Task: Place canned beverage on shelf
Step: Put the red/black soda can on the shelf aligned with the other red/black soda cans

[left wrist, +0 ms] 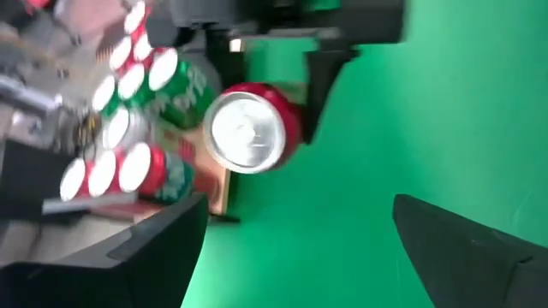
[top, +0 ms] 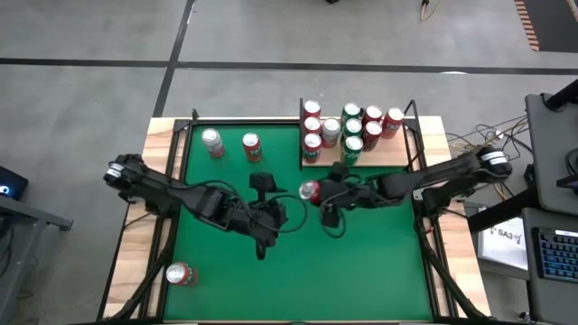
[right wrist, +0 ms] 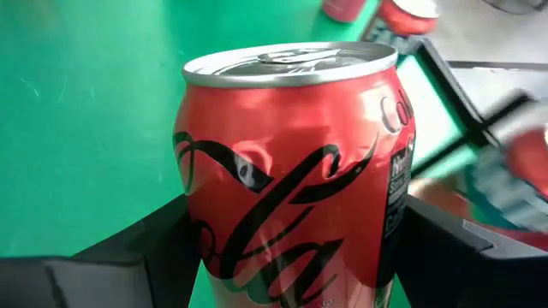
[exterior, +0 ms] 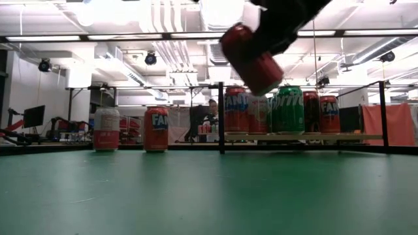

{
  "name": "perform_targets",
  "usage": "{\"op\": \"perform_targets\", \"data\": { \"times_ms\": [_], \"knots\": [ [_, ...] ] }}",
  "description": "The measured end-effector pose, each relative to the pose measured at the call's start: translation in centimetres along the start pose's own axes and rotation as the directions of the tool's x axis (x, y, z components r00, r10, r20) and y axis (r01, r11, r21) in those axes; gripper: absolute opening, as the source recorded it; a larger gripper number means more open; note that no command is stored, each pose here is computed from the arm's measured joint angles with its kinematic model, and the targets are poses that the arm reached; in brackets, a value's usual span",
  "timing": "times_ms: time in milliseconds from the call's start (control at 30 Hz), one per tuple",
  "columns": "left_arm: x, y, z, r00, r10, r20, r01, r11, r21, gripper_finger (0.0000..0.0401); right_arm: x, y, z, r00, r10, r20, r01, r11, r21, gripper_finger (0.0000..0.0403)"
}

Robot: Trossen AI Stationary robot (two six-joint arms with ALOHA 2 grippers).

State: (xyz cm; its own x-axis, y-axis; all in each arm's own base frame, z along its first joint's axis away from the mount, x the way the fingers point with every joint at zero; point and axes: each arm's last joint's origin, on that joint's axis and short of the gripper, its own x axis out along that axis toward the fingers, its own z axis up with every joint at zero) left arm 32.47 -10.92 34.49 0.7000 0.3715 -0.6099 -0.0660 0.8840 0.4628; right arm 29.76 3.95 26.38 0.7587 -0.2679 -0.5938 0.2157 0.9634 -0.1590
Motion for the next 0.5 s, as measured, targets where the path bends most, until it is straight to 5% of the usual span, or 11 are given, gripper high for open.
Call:
{"op": "perform_targets", "data": {
  "times_ms": [300, 500],
  "knots": [
    [0.5, -0.5, -0.8, 0.980, -0.009, 0.199, -0.002, 0.999, 0.054, 0.0340, -5.0, -2.9, -4.0, 0.983, -0.084, 0.161, 0.050, 0.977, 0.207, 0.0290],
    [1.2, -1.2, -2.7, 0.926, -0.035, 0.377, 0.035, 0.999, 0.007, 0.0334, -6.5, -4.1, -7.2, 0.953, -0.155, 0.259, 0.064, 0.943, 0.328, 0.0290]
  ]
}}
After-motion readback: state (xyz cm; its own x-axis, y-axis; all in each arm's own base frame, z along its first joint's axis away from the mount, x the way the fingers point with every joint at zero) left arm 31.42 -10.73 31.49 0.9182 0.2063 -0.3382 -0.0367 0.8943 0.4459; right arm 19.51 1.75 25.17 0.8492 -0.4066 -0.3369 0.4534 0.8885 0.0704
